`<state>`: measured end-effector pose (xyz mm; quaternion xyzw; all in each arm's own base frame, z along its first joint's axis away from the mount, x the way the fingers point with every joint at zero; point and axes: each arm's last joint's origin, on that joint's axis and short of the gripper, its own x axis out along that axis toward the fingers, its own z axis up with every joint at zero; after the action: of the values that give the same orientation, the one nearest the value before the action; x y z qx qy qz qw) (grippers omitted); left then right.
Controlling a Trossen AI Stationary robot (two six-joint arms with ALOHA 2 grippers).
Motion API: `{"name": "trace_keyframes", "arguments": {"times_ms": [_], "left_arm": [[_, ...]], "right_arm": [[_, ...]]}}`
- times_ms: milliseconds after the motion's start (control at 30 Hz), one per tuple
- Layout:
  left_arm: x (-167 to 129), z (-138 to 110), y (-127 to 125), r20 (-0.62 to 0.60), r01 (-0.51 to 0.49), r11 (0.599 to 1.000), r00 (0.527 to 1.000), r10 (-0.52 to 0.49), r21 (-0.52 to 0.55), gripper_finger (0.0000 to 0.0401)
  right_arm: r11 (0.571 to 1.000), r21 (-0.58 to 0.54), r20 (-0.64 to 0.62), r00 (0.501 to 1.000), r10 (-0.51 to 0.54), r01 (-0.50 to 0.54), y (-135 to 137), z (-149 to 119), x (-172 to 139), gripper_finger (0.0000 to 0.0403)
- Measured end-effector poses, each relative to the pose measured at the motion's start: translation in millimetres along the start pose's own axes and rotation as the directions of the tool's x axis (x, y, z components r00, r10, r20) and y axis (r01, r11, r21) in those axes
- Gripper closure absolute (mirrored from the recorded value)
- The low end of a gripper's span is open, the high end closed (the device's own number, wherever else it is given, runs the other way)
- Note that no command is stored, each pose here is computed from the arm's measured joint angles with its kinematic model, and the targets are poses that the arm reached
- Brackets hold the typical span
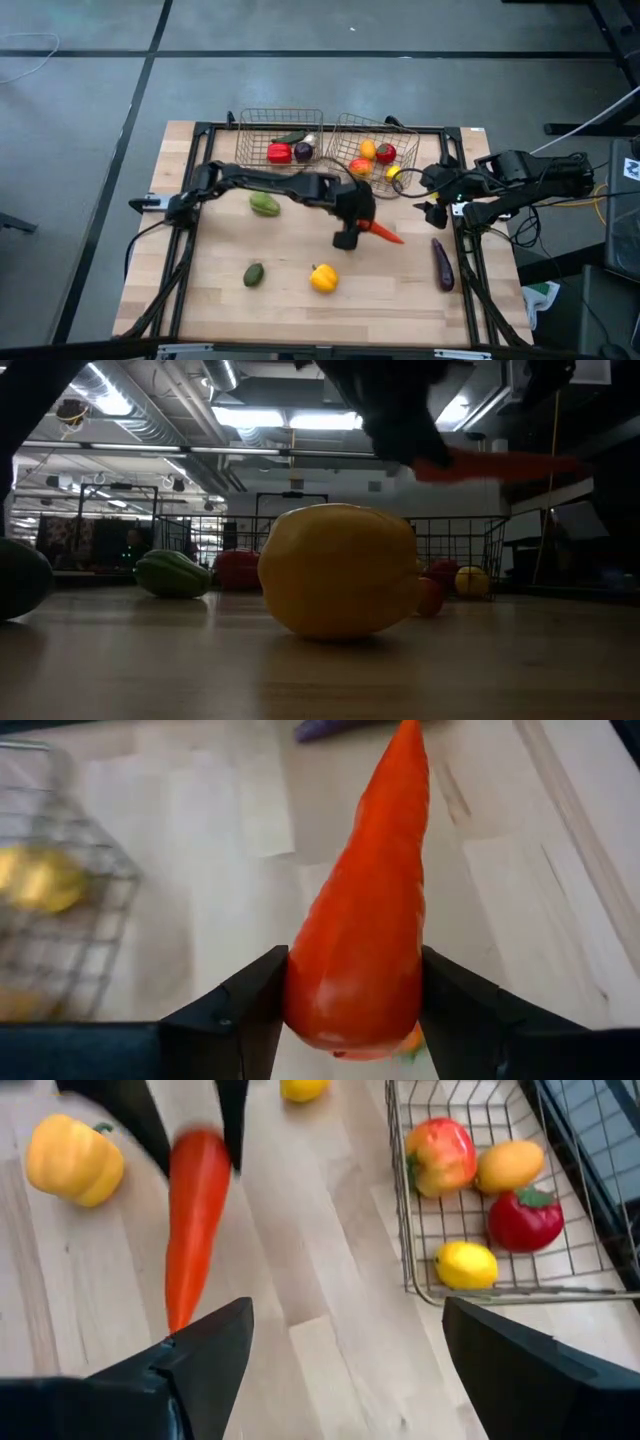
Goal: Sort produce into baskets
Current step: Put the orange carrot into the left golden wire basket
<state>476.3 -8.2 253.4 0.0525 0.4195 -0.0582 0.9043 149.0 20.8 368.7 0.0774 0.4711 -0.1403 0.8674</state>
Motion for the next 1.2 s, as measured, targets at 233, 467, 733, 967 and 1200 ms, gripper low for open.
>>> {"name": "trace_keyframes", "arguments": {"times_ms": [233,467,733,967,1200], "left_arm": [[-73,-1,28,-0.051,-0.077,0.995,0.996,0.074,-0.06,0.0206],[-141,-19,57,-0.174,-0.283,0.953,0.949,0.263,-0.105,0.0206],[-190,-51,93,-0.402,-0.573,0.811,0.774,0.489,-0.119,0.0206],[-195,-86,132,-0.598,-0.719,0.675,0.618,0.51,-0.167,0.0206],[-179,-130,164,-0.702,-0.757,0.625,0.551,0.451,-0.192,0.0206]], "right_arm": [[1.0,0.003,-0.013,1.0,-0.008,0.008,-1,-1,0,0.0078],[1.0,0.004,-0.013,1.0,-0.007,0.008,0,0,1,0.0078],[0.996,0.09,-0.012,1.0,-0.014,0.015,0,0,2,0.0078],[0.994,0.112,-0.014,1.0,-0.008,0.01,1,0,2,0.0078],[0.994,0.111,-0.014,1.0,-0.008,0.009,1,0,2,0.0078]]}}
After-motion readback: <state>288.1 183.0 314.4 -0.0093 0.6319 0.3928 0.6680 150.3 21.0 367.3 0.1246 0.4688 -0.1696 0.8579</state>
